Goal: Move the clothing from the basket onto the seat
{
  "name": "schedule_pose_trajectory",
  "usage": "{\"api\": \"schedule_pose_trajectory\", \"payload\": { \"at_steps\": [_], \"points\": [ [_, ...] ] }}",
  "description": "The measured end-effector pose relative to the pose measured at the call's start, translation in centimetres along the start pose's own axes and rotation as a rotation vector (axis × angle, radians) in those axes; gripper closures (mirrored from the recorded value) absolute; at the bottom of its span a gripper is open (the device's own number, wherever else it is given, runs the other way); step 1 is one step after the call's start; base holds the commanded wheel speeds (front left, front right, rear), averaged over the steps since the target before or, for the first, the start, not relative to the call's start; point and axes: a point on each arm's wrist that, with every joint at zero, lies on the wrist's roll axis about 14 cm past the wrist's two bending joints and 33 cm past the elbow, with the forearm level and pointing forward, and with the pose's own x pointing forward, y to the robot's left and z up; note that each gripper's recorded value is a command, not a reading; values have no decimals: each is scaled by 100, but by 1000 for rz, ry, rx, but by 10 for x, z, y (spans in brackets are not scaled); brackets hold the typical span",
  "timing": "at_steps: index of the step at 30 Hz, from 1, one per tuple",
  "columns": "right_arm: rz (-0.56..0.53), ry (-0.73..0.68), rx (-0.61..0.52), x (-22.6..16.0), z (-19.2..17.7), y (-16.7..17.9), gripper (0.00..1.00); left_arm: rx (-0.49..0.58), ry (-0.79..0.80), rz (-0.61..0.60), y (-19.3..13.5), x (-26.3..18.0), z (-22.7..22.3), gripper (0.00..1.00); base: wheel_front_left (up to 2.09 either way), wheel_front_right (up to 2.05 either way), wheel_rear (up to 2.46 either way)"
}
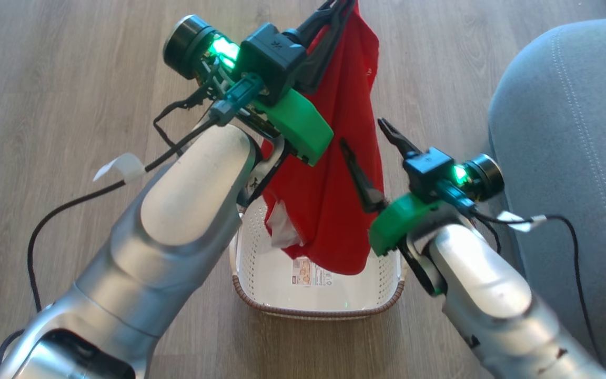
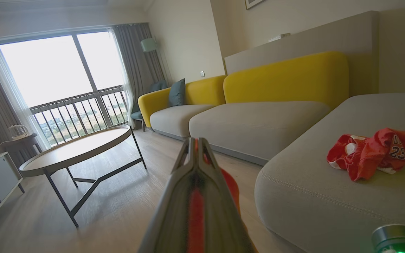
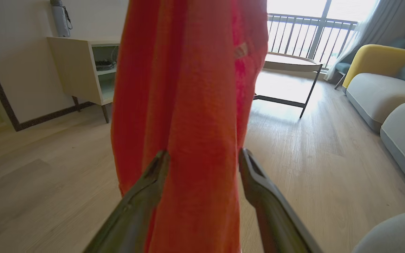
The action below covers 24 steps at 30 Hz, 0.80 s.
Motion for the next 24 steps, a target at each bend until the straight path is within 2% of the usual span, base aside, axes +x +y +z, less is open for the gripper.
{"api": "schedule_pose_trajectory", "payload": {
  "at_steps": [8, 10, 15, 23, 24],
  "points": [
    [32, 40, -80, 14, -5, -1, 0, 2, -2, 3, 0, -3, 3, 100, 0, 0, 0],
    [39, 82, -90, 13, -16, -1, 0, 9, -2, -2, -2, -4, 4, 100, 0, 0, 0],
    [76, 204, -57, 4, -53, 11, 0, 8, -8, -2, -3, -6, 6, 100, 0, 0, 0],
    [110, 262, -4, 5, -65, 23, 0, 0, -8, -7, -7, -8, 7, 100, 0, 0, 0],
    [110, 262, -4, 5, -65, 23, 44, 0, -8, -7, -7, -8, 7, 100, 0, 0, 0]
  ]
}}
